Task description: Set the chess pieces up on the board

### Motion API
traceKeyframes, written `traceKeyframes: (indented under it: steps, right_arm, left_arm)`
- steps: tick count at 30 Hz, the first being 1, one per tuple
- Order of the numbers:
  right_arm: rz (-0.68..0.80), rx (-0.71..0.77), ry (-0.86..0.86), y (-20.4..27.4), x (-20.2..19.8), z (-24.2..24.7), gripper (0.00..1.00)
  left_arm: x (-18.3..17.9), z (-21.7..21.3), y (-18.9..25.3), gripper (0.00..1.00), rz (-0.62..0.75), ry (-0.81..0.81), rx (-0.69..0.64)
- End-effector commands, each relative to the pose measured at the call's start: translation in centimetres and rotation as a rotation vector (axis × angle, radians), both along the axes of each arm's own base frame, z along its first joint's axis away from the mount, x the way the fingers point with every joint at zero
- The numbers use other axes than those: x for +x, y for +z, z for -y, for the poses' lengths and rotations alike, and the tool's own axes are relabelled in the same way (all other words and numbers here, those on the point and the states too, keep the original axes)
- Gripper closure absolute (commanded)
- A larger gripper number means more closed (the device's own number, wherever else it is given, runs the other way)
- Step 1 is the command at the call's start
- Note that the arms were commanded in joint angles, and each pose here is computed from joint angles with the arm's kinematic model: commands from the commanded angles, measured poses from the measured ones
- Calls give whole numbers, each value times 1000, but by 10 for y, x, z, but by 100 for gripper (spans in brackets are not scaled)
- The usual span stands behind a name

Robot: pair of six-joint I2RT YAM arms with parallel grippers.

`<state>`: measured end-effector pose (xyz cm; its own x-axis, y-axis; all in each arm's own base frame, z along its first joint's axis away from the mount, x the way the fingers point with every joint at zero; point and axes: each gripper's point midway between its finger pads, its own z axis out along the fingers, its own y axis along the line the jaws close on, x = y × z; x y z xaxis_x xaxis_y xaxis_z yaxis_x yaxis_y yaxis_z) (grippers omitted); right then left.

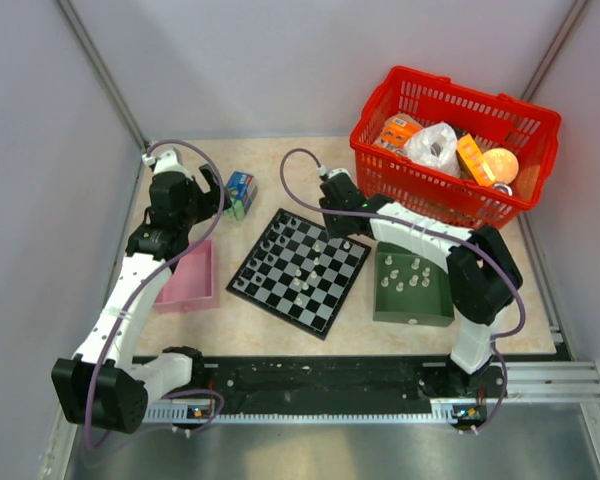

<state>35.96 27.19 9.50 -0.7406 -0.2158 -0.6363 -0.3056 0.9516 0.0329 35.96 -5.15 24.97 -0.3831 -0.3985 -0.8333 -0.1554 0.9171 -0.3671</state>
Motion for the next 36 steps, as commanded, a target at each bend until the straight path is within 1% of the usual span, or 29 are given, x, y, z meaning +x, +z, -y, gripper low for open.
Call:
traceKeyframes:
  steps: [1, 6, 9, 18, 24, 32, 36]
  right_arm:
    - [50, 98, 77, 33, 0, -37, 67]
    - [25, 118, 102, 24, -6, -59, 64]
    - [6, 121, 101, 16, -6, -66, 64]
    - [-40, 94, 78, -9, -6, -65, 64]
    - [-59, 88, 88, -17, -7, -67, 66]
    - [-74, 67, 82, -27, -7, -65, 73]
    - [-55, 59, 76, -21, -5, -63, 81]
  left_arm:
    - [7, -2, 21, 1, 73, 15, -15]
    - [3, -9, 25, 1, 91, 52, -17]
    - [1, -12, 26, 1, 97, 67, -18]
    - [-5, -20, 29, 1, 113, 103, -17]
    - [-5, -20, 27, 1, 118, 104, -26]
    - [-5, -21, 25, 1, 111, 104, -25]
    - [-5, -21, 27, 1, 116, 104, -26]
